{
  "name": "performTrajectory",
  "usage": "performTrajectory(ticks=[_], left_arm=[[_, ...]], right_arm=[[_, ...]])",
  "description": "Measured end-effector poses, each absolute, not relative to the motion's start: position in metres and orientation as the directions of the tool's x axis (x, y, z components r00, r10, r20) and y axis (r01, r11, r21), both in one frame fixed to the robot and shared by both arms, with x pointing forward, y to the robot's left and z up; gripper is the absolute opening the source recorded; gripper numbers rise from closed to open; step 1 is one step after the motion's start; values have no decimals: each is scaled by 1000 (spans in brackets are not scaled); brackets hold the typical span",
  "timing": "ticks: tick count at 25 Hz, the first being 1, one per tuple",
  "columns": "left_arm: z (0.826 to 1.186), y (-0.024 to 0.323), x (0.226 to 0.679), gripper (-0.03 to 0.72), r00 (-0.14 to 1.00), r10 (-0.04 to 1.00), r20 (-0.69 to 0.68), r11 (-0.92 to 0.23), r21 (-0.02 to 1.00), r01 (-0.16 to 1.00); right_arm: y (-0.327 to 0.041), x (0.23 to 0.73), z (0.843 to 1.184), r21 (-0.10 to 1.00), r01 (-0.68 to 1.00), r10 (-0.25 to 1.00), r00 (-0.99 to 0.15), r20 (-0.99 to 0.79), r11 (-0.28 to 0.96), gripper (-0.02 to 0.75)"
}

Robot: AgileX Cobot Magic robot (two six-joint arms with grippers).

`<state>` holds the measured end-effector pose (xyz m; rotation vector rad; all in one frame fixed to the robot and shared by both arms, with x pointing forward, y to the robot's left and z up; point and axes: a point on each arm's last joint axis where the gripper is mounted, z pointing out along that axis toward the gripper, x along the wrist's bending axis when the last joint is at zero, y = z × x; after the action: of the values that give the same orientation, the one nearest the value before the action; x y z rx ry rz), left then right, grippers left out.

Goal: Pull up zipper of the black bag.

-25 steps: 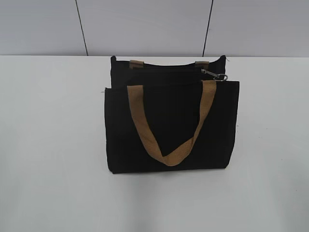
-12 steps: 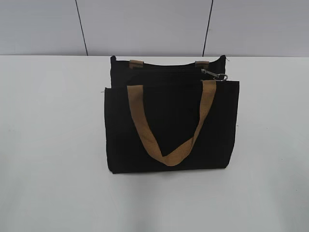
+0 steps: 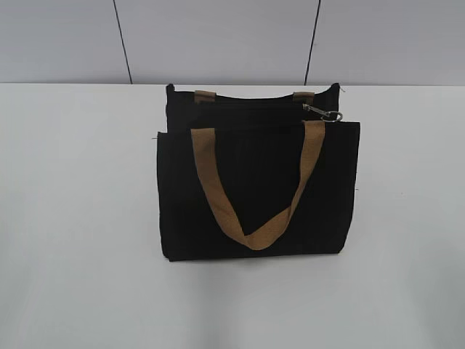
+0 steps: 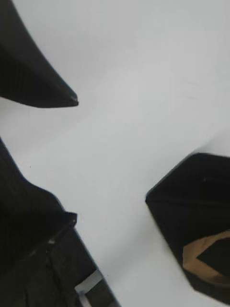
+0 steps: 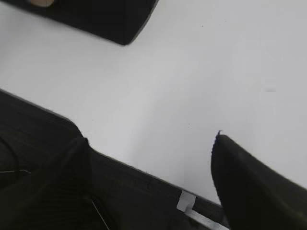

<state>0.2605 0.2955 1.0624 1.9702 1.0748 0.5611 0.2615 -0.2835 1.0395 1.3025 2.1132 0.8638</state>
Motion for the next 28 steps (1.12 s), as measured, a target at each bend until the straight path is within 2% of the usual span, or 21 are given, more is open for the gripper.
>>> performTrajectory(ticks=[8, 14, 28], left_arm=[[1064, 310, 242, 498, 178, 984, -9, -78, 877, 474], [1063, 311, 229, 494, -41, 999, -16, 32, 908, 417], [1063, 311, 229, 490, -62, 998, -20, 44, 908, 418]], right_arm=[[-287, 240, 1042, 836, 507, 970, -216, -115, 212, 596], [-286, 235, 1042, 858, 473, 973, -195, -119, 200, 596], [-286, 234, 1042, 859, 472, 973, -197, -117, 199, 596]])
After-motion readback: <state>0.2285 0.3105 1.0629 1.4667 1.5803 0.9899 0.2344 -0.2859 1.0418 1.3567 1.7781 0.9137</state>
